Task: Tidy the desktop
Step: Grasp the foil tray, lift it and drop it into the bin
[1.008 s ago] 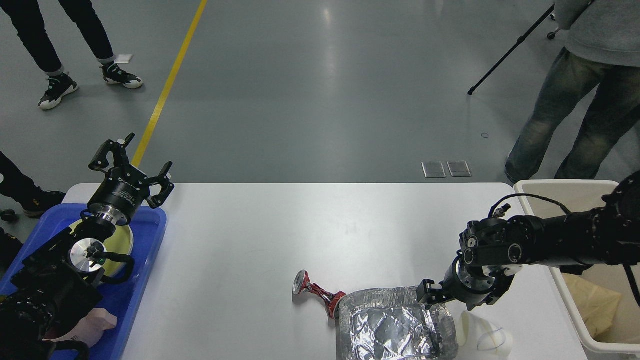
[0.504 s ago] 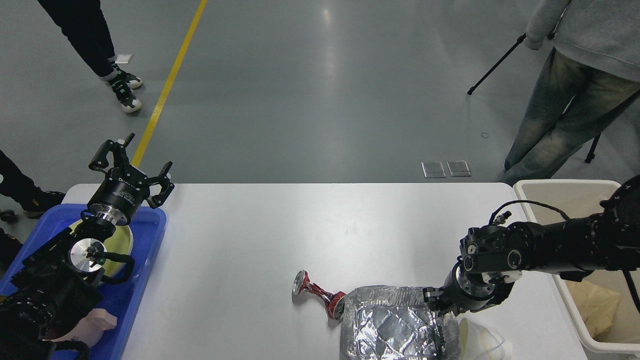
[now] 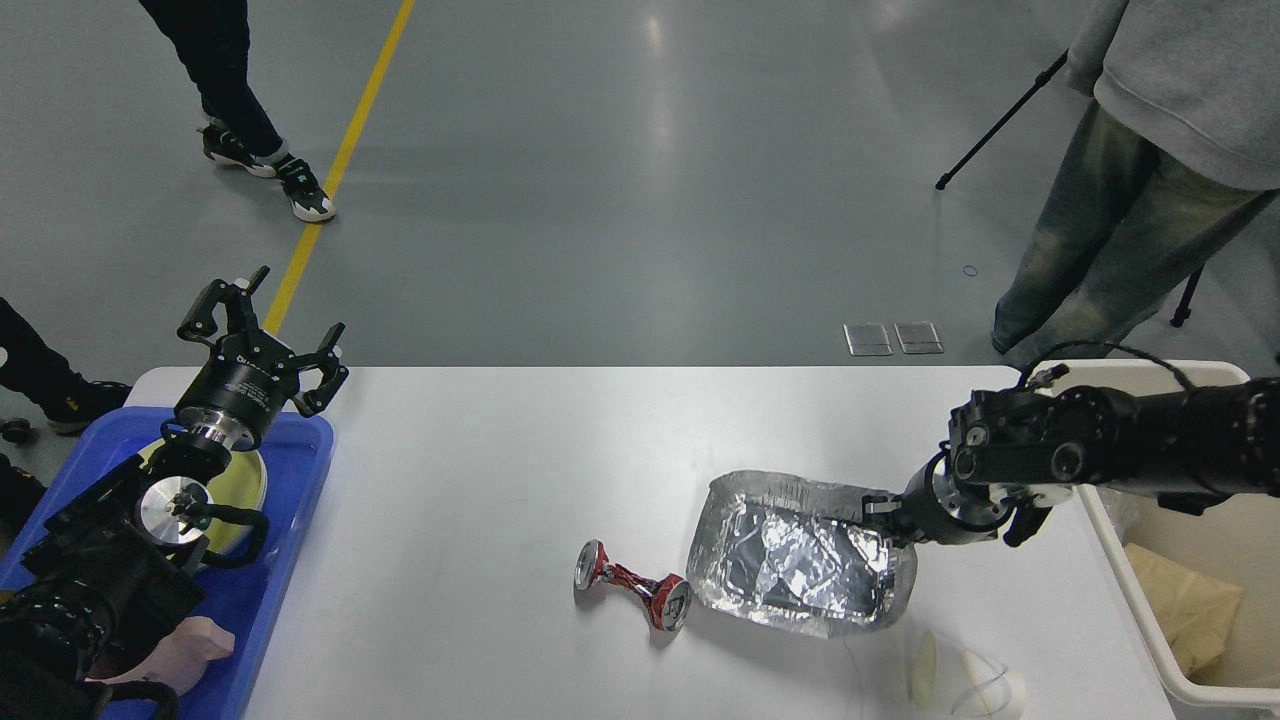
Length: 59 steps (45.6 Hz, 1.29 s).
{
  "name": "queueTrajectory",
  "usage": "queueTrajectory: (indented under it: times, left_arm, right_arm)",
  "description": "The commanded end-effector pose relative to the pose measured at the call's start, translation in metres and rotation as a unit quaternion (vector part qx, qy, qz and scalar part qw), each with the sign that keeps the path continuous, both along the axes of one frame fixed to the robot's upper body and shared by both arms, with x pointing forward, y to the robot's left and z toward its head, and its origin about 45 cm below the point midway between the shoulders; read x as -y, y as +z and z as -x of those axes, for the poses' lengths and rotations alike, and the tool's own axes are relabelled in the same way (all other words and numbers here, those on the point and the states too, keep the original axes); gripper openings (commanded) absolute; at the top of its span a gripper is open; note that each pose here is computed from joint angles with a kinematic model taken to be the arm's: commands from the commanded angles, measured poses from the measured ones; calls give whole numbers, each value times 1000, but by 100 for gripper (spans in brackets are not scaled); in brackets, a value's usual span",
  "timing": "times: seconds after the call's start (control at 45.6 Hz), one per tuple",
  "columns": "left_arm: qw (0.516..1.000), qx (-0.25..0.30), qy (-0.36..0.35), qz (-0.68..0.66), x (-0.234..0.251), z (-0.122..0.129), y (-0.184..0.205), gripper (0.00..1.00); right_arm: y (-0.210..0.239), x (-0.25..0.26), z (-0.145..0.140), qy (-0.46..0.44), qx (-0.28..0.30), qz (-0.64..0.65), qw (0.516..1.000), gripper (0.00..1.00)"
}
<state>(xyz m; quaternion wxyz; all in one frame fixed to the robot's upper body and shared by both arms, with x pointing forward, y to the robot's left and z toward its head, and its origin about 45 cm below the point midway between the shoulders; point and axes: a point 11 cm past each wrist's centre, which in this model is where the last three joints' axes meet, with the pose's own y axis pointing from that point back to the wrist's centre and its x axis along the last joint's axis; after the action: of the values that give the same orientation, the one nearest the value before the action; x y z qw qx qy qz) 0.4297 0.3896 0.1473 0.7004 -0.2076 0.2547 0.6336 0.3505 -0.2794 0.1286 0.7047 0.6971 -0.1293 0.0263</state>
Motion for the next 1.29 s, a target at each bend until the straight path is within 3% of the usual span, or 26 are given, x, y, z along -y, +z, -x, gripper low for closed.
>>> queueTrajectory:
  times: [0.0, 0.153, 0.263, 0.416, 0.548, 0.986, 1.162, 1.271]
  left_arm:
    - [1000, 0, 0, 0, -1, 0, 0, 96]
    - [1000, 0, 0, 0, 0, 0, 0, 96]
    - [1000, 0, 0, 0, -1, 0, 0, 96]
    - [1000, 0, 0, 0, -1, 0, 0, 96]
    - [1000, 0, 0, 0, 0, 0, 0, 96]
    - [1000, 0, 0, 0, -1, 0, 0, 96]
    - [1000, 0, 0, 0, -1, 0, 0, 96]
    - [1000, 0, 0, 0, -1, 0, 0, 96]
  right_arm:
    - [43, 13, -26, -29, 48, -19, 998, 0]
    - [104, 21, -49, -95, 82, -100, 987, 0]
    - [158, 19, -63, -98, 90, -162, 978, 0]
    - [242, 25, -77, -98, 151, -217, 960, 0]
    - [273, 27, -79, -103, 171, -238, 950, 0]
    - [271, 61, -82, -148, 191, -228, 943, 0]
    - [230, 145, -89, -252, 206, -164, 931, 0]
    - [193, 215, -78, -337, 232, -99, 907, 0]
